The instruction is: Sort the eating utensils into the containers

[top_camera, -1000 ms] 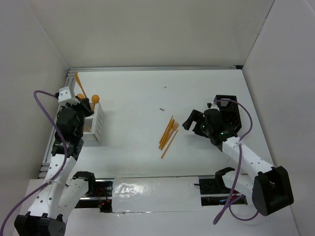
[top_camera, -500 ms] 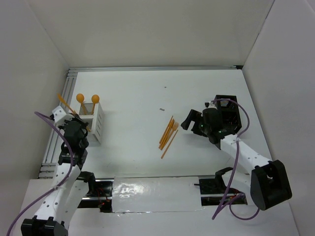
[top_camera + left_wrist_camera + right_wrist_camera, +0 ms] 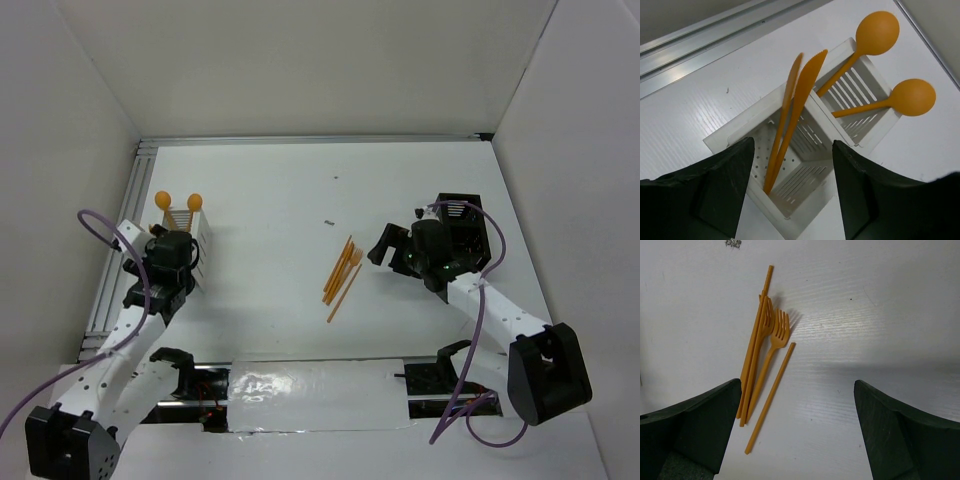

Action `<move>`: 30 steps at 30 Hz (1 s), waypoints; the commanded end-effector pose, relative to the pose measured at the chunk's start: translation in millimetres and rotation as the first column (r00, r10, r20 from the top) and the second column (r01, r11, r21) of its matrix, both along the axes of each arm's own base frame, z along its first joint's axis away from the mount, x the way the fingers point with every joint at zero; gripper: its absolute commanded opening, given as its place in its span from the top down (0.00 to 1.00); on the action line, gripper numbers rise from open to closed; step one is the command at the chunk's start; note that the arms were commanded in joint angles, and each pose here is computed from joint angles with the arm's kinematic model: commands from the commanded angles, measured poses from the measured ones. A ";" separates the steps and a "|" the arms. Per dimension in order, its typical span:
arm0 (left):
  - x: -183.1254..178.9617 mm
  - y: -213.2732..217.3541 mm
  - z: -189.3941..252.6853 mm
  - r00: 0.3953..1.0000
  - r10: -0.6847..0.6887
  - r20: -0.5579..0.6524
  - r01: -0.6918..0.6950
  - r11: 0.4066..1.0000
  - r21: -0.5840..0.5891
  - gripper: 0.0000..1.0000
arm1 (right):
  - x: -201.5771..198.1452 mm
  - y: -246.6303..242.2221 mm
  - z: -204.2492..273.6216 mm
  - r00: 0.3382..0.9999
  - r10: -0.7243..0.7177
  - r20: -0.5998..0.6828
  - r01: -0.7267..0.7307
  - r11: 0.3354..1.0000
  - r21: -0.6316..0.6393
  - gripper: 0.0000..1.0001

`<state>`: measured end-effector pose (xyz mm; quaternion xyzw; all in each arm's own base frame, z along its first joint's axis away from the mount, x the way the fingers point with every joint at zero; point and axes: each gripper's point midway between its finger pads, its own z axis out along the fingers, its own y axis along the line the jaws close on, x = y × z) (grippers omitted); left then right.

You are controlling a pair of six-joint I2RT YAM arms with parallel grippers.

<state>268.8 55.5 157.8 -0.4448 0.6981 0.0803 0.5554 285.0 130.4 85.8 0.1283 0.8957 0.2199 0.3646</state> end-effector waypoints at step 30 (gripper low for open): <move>-13.2 -375.6 6.9 -0.310 -0.919 -0.241 0.949 -0.316 -0.017 0.23 | -3.7 -28.6 21.0 0.985 -0.170 0.035 0.170 0.985 0.000 0.00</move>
